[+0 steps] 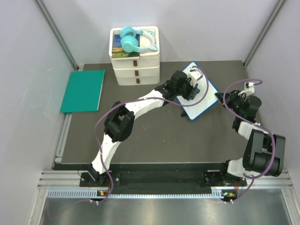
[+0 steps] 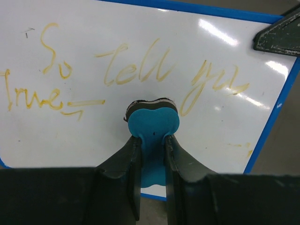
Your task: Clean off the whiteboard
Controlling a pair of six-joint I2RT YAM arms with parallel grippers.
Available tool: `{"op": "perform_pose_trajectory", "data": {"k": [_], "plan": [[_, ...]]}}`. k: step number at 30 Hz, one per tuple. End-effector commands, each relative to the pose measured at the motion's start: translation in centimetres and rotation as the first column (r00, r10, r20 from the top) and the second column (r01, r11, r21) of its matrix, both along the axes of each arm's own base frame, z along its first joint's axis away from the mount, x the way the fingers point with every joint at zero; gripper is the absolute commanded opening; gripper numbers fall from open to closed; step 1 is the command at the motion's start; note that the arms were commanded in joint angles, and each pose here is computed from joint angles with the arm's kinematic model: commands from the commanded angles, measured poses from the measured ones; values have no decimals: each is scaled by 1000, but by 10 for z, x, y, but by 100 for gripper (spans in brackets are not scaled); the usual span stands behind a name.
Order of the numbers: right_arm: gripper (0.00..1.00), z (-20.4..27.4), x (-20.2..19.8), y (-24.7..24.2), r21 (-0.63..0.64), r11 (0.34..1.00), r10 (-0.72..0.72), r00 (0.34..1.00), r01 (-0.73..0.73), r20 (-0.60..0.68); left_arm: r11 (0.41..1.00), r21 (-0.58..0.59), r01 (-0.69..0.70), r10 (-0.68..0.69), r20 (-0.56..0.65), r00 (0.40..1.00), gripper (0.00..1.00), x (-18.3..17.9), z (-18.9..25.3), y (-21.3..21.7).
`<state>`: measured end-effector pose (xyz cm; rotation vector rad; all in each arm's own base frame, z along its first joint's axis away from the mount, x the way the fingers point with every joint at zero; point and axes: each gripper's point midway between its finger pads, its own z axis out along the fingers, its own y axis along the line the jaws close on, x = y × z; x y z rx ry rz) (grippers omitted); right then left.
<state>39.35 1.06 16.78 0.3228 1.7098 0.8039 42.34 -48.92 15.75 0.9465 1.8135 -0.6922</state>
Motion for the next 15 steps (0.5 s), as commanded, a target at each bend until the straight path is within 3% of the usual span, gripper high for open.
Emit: {"op": "perform_pose_trajectory", "data": {"k": [1, 15], "plan": [[0, 2, -13, 2, -111, 993, 34, 998, -28, 47, 995, -92, 44, -41, 31, 999, 0, -3, 38, -13], [0, 5, -34, 21, -215, 975, 72, 996, -60, 48, 982, -124, 141, -141, 8, 990, 0, -33, 32, -56]]}}
